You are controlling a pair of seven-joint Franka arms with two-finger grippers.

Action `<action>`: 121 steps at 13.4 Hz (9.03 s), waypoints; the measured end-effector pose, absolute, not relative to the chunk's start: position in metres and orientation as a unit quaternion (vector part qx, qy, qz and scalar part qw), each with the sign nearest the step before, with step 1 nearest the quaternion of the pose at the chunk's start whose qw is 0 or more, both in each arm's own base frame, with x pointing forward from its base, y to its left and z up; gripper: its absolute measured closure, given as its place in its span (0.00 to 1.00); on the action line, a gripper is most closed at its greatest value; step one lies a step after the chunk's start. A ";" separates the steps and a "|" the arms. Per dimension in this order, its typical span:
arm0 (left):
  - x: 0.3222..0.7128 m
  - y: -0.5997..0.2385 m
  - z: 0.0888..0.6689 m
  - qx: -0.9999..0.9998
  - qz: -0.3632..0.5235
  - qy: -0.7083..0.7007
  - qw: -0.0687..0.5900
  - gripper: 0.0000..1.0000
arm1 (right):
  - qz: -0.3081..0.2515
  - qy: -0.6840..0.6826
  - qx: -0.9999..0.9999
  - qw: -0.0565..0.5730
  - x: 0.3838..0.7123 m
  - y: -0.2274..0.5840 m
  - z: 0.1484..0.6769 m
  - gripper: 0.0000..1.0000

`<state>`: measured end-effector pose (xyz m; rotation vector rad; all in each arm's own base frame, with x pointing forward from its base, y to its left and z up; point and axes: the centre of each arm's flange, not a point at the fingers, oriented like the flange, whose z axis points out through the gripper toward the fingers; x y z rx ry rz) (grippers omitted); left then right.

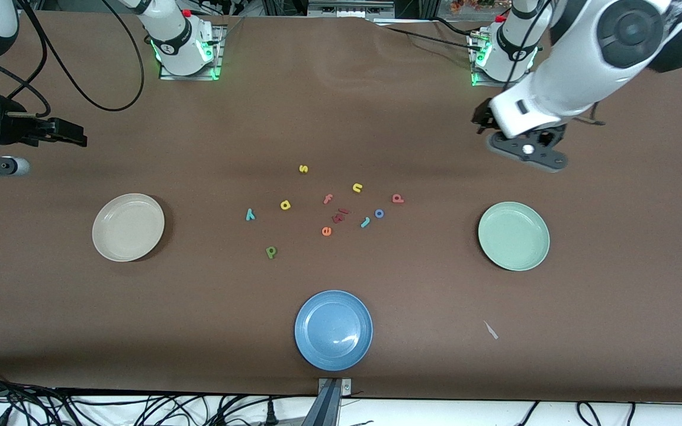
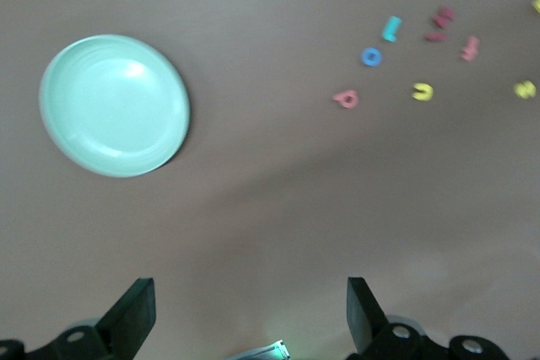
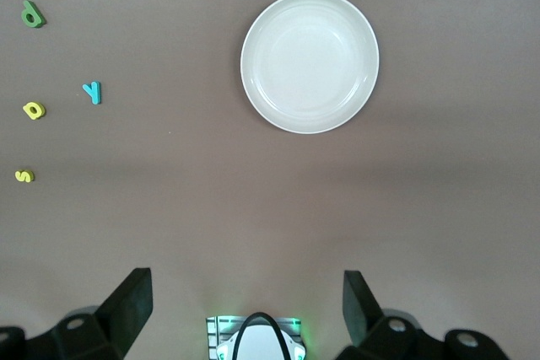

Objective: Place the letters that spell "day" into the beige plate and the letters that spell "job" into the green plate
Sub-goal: 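Reach the left gripper down to the pink letter p, then grasp the pink p with the left gripper while the right gripper reaches the y, then release the pink p onto the green plate while the right gripper grasps the y, then reach the left gripper to the blue o while the right gripper lifts the y, then carry the blue o to the green plate while the right gripper drops the y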

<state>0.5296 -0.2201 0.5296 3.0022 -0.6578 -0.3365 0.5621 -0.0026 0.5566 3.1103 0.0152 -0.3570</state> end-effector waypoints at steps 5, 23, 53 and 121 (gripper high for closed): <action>0.562 -0.265 0.463 0.920 -0.110 -0.372 0.054 0.00 | -0.114 0.005 0.993 0.005 0.562 -0.003 0.556 0.00; 0.514 -0.374 0.191 0.779 -0.099 -0.619 0.012 0.22 | -0.117 0.018 0.993 0.007 0.570 0.013 0.542 0.00; 0.615 -0.138 0.232 0.772 -0.155 -0.616 -0.019 0.72 | 0.003 -0.007 1.000 -0.003 0.558 0.250 0.256 0.00; 0.605 -0.267 0.239 0.959 -0.102 -0.263 -0.038 0.72 | -0.114 0.145 0.983 0.013 0.613 -0.037 0.235 0.75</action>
